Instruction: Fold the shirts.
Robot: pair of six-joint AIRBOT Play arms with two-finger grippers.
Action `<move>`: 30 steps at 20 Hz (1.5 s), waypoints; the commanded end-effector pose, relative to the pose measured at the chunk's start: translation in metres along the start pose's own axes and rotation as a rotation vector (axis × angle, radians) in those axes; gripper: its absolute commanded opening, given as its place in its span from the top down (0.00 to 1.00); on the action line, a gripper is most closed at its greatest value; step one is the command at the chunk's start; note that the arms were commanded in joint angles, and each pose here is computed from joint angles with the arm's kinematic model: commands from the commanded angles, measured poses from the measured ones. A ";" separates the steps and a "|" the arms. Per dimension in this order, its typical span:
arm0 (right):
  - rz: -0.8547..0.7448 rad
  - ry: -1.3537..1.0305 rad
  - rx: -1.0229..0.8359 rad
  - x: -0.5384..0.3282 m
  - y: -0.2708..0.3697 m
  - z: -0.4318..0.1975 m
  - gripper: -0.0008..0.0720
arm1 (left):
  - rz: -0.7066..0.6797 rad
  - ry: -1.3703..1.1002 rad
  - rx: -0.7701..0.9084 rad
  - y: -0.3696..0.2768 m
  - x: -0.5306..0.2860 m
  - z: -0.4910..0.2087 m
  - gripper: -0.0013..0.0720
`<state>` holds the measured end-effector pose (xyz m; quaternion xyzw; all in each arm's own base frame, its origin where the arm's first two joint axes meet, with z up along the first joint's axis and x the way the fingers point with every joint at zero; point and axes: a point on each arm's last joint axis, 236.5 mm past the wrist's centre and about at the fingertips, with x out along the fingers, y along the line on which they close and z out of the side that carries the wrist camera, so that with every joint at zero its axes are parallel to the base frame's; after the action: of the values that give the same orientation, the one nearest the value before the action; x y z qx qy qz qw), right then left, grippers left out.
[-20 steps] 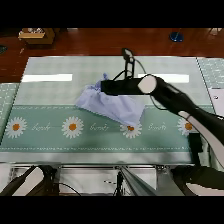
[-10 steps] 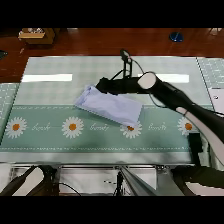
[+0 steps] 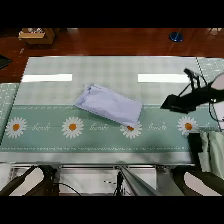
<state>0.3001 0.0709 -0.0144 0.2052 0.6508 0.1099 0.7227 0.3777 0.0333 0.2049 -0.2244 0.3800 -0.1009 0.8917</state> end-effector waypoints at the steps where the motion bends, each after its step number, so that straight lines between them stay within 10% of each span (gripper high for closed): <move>1: 0.278 -0.075 0.230 0.034 0.020 -0.010 0.20 | 0.018 0.012 0.000 0.006 0.003 -0.002 0.51; 10: 0.427 -0.041 0.285 0.135 0.103 -0.020 0.22 | 0.018 0.012 -0.001 0.006 0.003 -0.002 0.51; 14: 0.512 -0.074 0.296 0.131 0.121 -0.009 0.95 | 0.017 0.012 -0.001 0.006 0.003 -0.002 0.52; 20: 0.716 -0.197 0.067 -0.014 0.159 0.026 0.96 | 0.019 0.008 -0.003 0.007 0.004 0.000 0.52; 30: 0.185 -0.527 0.409 -0.258 -0.012 -0.024 0.96 | -0.003 0.085 -0.060 0.027 0.055 -0.005 0.54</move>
<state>0.2966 0.0058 0.2002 0.4086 0.4100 0.1075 0.8083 0.4045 0.0356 0.1672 -0.2386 0.4105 -0.1009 0.8743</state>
